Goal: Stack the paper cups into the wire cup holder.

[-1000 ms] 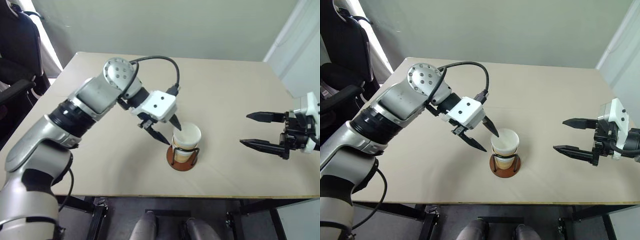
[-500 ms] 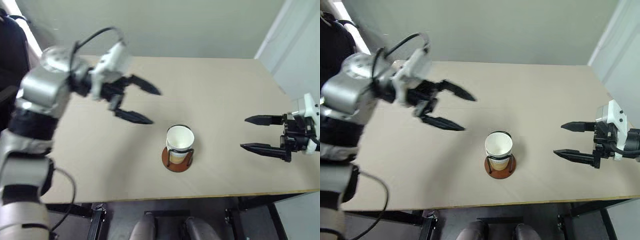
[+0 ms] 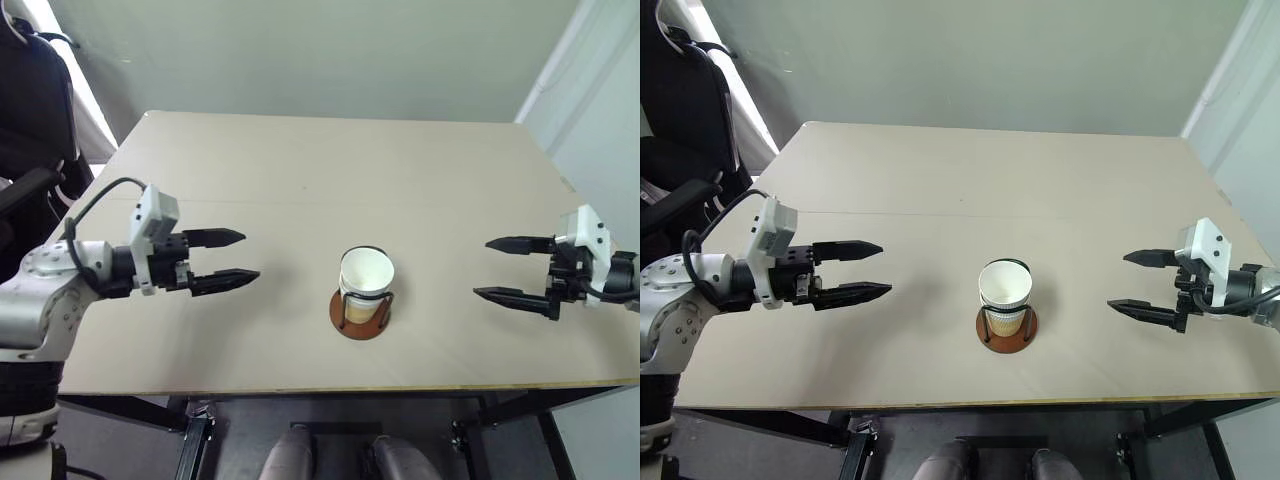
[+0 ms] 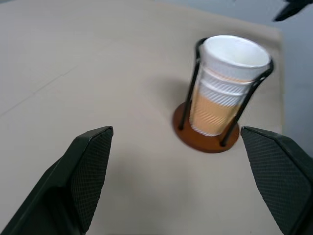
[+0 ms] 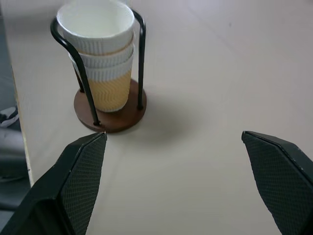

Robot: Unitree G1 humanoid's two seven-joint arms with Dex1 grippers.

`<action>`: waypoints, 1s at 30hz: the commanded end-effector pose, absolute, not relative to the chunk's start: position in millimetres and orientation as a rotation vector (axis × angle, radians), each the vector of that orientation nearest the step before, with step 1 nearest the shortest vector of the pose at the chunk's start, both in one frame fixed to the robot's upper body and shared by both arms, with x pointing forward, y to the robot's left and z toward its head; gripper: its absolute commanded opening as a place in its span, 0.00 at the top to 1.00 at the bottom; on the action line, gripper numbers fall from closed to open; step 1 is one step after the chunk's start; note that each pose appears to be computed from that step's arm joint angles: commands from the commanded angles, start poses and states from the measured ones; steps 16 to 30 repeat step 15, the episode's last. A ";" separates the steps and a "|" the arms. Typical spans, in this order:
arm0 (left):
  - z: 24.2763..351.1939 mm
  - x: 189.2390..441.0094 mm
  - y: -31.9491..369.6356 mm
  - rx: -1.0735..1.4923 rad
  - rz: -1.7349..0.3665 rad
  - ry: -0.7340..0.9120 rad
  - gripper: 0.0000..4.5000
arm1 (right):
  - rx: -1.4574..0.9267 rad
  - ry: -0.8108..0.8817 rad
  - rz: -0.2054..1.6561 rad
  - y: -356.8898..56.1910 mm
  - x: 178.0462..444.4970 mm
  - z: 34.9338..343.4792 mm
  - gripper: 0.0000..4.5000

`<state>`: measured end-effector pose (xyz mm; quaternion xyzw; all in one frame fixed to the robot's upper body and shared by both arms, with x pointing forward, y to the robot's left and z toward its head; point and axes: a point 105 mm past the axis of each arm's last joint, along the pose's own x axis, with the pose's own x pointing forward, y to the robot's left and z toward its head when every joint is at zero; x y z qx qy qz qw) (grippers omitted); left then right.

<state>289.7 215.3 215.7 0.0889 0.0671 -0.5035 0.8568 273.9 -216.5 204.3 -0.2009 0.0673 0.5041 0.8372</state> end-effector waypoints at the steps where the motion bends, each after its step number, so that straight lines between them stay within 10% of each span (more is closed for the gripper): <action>1: 232.3 284.4 217.9 0.219 -1.023 0.079 0.00 | -0.443 0.053 1.076 -219.3 269.8 223.4 0.00; 30: 212.0 251.5 207.2 0.146 -1.080 0.179 0.00 | -0.350 0.126 1.178 -221.6 268.8 222.3 0.00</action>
